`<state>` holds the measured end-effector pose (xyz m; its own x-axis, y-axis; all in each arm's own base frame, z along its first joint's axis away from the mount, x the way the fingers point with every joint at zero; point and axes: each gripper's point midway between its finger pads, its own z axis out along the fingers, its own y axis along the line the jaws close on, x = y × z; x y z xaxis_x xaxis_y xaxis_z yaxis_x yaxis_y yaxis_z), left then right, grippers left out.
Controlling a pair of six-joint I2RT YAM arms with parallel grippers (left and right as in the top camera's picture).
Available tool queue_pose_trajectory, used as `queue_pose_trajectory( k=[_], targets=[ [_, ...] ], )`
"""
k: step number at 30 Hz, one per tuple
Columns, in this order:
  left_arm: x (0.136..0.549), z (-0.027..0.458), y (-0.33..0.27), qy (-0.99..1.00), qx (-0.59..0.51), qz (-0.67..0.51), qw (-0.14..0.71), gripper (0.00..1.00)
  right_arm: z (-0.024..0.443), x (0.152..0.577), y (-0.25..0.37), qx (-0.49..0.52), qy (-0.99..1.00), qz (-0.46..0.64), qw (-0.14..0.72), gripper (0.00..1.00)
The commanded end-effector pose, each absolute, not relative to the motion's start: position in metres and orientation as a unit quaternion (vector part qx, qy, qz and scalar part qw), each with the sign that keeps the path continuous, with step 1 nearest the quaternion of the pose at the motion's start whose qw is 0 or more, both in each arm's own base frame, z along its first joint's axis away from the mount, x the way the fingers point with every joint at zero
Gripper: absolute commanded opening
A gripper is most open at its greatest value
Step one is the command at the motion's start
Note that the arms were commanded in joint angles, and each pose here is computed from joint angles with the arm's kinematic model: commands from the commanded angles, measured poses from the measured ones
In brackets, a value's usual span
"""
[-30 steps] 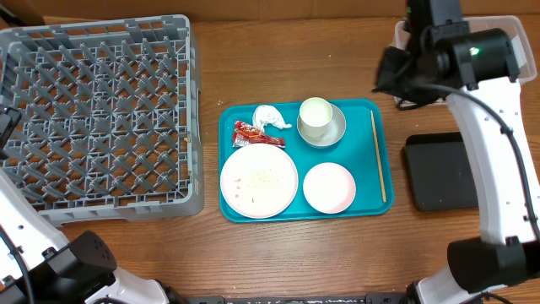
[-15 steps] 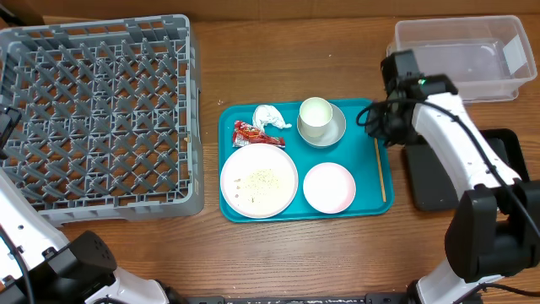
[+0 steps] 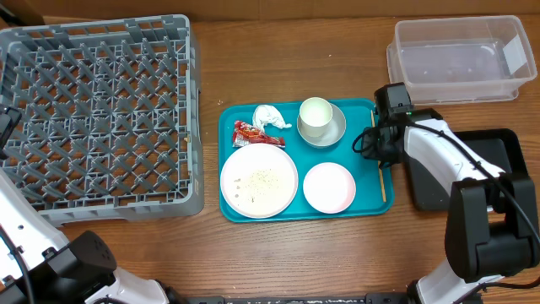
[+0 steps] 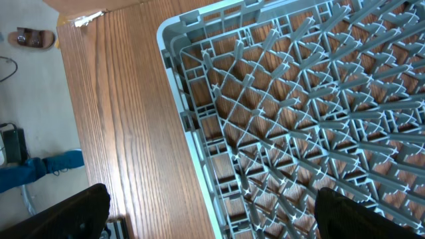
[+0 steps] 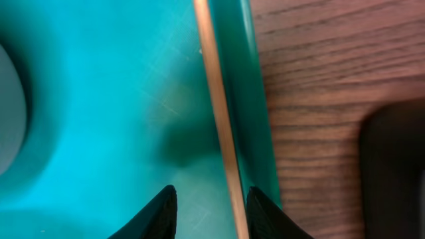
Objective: Sort waste into correct bins and load items into the dishwasher
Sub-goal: 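Grasp the second wooden chopstick with the right gripper and lift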
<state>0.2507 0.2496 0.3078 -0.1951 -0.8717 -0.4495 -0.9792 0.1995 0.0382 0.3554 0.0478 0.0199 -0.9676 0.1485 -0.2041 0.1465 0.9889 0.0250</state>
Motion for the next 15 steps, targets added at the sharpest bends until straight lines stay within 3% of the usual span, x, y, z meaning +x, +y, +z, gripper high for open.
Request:
queue_pose_trajectory(
  k=[1, 15],
  targets=[
    [0.251, 0.306, 0.252, 0.749, -0.619, 0.167, 0.165, 1.0, 0.018, 0.357, 0.047, 0.045, 0.992, -0.001, 0.115, 0.36],
    [0.251, 0.306, 0.252, 0.749, -0.619, 0.167, 0.165, 1.0, 0.003, 0.352, 0.044, 0.046, 0.991, -0.005, 0.122, 0.39]
  ],
)
